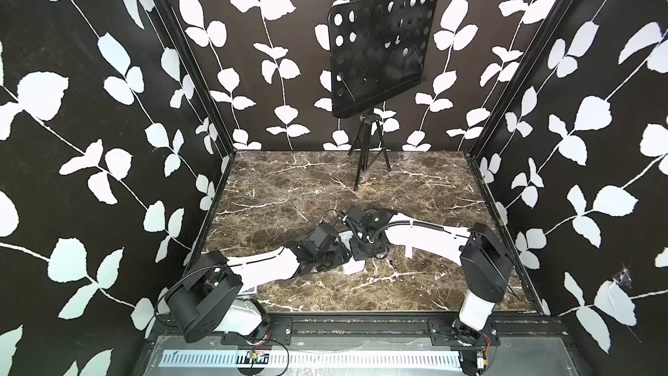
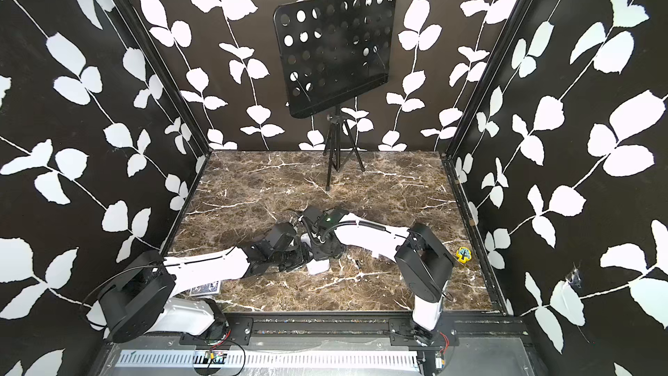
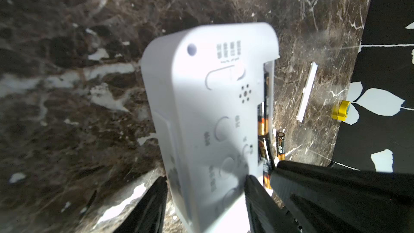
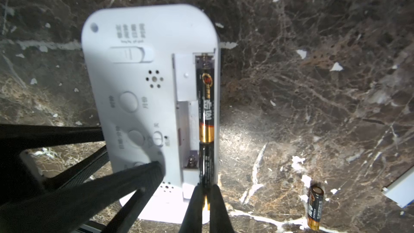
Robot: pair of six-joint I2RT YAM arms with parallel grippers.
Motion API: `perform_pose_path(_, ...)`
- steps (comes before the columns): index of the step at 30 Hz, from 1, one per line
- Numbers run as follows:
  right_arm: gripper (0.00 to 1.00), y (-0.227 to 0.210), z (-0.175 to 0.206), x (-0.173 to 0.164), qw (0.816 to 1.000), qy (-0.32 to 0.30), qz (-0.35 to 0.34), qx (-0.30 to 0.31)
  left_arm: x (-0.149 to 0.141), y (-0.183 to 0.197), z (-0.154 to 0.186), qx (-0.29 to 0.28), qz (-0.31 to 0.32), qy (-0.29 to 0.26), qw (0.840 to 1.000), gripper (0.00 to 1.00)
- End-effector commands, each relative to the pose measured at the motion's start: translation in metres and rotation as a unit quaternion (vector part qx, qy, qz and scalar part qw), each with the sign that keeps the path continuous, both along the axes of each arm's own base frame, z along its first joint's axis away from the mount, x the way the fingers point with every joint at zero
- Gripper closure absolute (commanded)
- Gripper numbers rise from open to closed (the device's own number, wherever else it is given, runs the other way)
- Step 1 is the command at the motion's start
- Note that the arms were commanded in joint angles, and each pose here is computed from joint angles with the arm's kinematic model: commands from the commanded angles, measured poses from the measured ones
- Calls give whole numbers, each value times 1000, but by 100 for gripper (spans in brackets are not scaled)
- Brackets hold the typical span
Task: Insert the battery into the alarm
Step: Install the battery in the alarm.
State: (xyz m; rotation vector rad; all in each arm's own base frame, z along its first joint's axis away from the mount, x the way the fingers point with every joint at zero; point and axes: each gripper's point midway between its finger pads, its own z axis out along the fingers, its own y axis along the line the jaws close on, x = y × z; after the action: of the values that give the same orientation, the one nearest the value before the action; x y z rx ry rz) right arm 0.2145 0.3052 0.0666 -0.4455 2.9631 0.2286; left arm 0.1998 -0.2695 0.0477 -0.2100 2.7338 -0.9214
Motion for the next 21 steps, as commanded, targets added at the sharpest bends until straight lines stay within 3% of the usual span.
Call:
perform_pose_path(1,92,-3,-17,-2,1000,10,-2,-27,-5,8,-10,20,0,13,1000,43)
perform_pose_path(21,92,6,-26,17,1000,-3,-11,-28,-8,10,-12,14,5,19,1000,44)
